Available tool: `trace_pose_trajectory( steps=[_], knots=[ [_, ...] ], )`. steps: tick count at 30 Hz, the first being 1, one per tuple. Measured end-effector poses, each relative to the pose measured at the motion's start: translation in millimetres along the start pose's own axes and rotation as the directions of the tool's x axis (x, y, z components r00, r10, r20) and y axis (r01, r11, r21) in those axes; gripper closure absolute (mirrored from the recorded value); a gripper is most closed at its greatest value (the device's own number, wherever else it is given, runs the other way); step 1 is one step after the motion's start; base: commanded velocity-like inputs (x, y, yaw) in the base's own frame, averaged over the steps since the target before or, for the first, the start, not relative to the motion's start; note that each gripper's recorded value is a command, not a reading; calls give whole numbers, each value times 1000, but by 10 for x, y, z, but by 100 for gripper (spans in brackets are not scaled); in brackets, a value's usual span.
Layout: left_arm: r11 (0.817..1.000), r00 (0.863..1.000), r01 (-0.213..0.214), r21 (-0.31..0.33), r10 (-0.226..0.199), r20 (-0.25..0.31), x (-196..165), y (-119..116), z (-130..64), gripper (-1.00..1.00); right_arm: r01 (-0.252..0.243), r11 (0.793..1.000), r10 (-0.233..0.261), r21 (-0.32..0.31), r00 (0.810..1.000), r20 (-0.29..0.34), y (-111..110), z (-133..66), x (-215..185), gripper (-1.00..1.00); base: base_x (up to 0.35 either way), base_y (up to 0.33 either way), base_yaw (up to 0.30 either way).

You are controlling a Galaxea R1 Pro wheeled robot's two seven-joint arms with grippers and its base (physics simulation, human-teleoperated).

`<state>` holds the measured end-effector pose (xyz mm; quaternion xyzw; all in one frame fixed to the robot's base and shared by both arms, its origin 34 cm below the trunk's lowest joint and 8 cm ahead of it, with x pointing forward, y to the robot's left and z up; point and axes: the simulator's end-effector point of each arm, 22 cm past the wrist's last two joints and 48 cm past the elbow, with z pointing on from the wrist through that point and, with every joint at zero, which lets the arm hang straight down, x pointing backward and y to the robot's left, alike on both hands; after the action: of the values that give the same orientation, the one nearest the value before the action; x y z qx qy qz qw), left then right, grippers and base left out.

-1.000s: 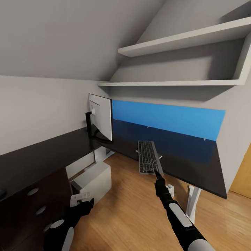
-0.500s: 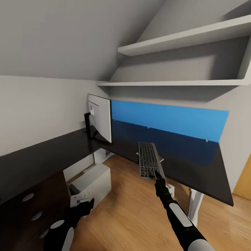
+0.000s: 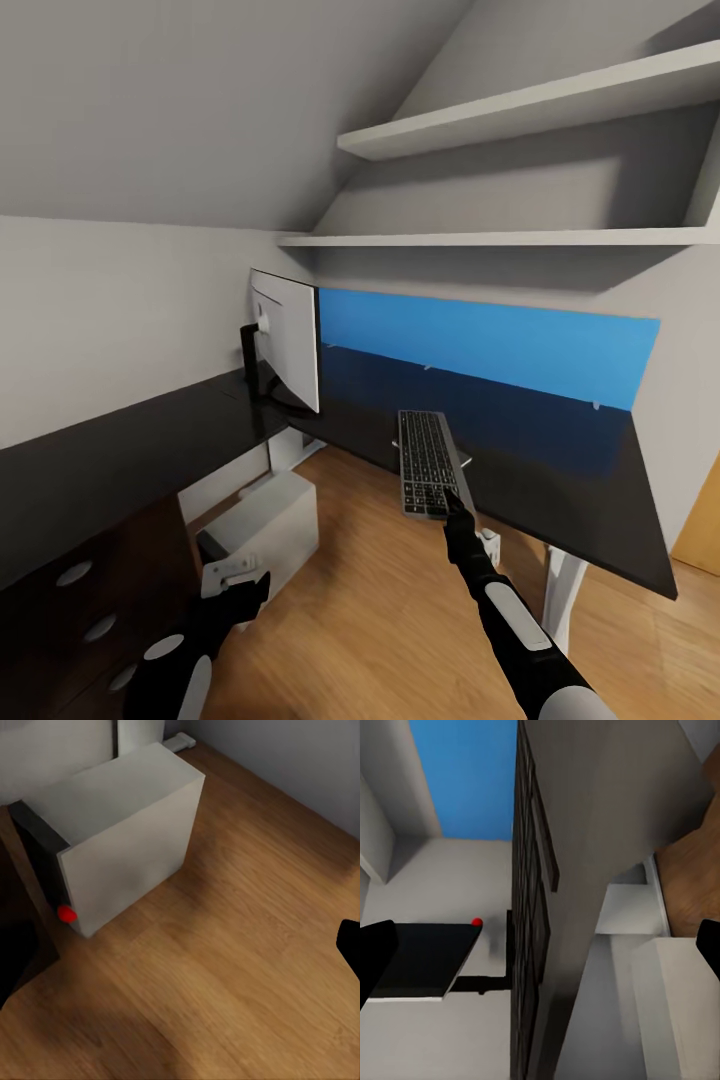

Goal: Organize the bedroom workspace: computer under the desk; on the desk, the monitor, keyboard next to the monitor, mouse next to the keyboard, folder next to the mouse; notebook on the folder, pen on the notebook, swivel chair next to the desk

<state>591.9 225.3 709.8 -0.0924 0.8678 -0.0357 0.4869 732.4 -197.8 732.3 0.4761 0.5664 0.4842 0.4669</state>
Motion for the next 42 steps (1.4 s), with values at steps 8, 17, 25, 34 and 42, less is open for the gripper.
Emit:
trace_pose_trajectory(
  steps=[8, 17, 25, 34, 42],
  knots=[
    [1000, 1000, 0, 0, 0, 0, 2, 0, -1, -100, 1, 1000, -1, 0, 1000, 0, 0, -1, 2, -100, 98, 0, 0],
    [1000, 1000, 0, 0, 0, -2, 4, 1, 0, -100, 2, 1000, -2, 2, 1000, -2, -4, 0, 8, 100, 6, 0, 0],
    [1000, 1000, 0, 0, 0, -2, 5, -1, -1, -100, 11, 1000, -11, 20, 1000, -4, -35, 2, 5, 100, 0, 0, 0],
    [1000, 1000, 1, 0, -1, -2, -101, -25, -49, -100, 19, 1000, -19, 18, 1000, -2, 92, 7, -42, 100, 0, 0, 0],
    [1000, 1000, 1, -2, -1, -2, -241, -47, -112, -100, 23, 997, -23, -69, 1000, 3, 634, 50, -92, 100, 0, 0, 0]
  ],
)
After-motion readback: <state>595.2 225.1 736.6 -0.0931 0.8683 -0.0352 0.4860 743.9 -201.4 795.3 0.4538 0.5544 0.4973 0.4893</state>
